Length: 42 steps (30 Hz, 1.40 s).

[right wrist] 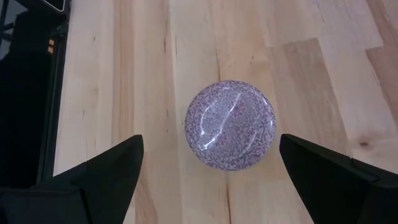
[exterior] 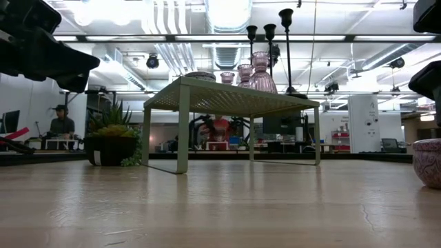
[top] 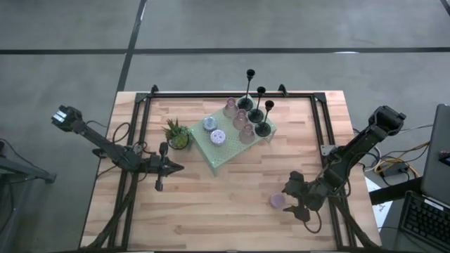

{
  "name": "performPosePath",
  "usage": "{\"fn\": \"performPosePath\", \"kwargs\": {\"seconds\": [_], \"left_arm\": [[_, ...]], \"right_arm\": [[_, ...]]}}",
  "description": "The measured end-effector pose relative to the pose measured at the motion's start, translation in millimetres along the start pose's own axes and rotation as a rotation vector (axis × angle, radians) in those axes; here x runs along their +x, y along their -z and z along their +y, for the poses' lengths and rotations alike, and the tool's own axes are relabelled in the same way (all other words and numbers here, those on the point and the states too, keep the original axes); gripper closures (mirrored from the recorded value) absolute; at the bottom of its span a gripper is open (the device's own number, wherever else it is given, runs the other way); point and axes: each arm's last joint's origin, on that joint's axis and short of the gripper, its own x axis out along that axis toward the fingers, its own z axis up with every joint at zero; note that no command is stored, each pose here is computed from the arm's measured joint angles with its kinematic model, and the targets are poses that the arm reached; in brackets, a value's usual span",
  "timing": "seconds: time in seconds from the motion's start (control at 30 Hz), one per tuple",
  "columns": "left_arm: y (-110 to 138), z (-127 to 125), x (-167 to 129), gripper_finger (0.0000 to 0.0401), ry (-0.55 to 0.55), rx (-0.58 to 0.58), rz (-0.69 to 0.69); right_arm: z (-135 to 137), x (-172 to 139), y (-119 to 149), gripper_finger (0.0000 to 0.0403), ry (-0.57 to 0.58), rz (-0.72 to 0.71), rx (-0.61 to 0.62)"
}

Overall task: Pick & Place candle stick holders
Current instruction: Put the pink scented candle on the shelf aligned with the other scented candles

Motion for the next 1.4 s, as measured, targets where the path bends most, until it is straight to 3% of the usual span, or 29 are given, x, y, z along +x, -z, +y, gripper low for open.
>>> {"fn": "performPosePath", "kwargs": {"seconds": [0.5, 1.03, 1.4], "left_arm": [[0.2, -0.3, 0.1, 0.0389, 0.008, -0.001, 0.003], [0.5, -0.3, 0.1, 0.0389, 0.008, 0.001, 0.005], [0.6, -0.3, 0.1, 0.0389, 0.007, 0.002, 0.008]], "right_arm": [[-1.1, 17.7, 5.4, 0.0032, 0.083, 0.0, -0.048], [17.4, 49.0, 2.7, 0.0034, 0.134, 0.039, -0.099], [22.3, 59.6, 2.8, 0.0092, 0.159, 0.062, -0.137]]}}
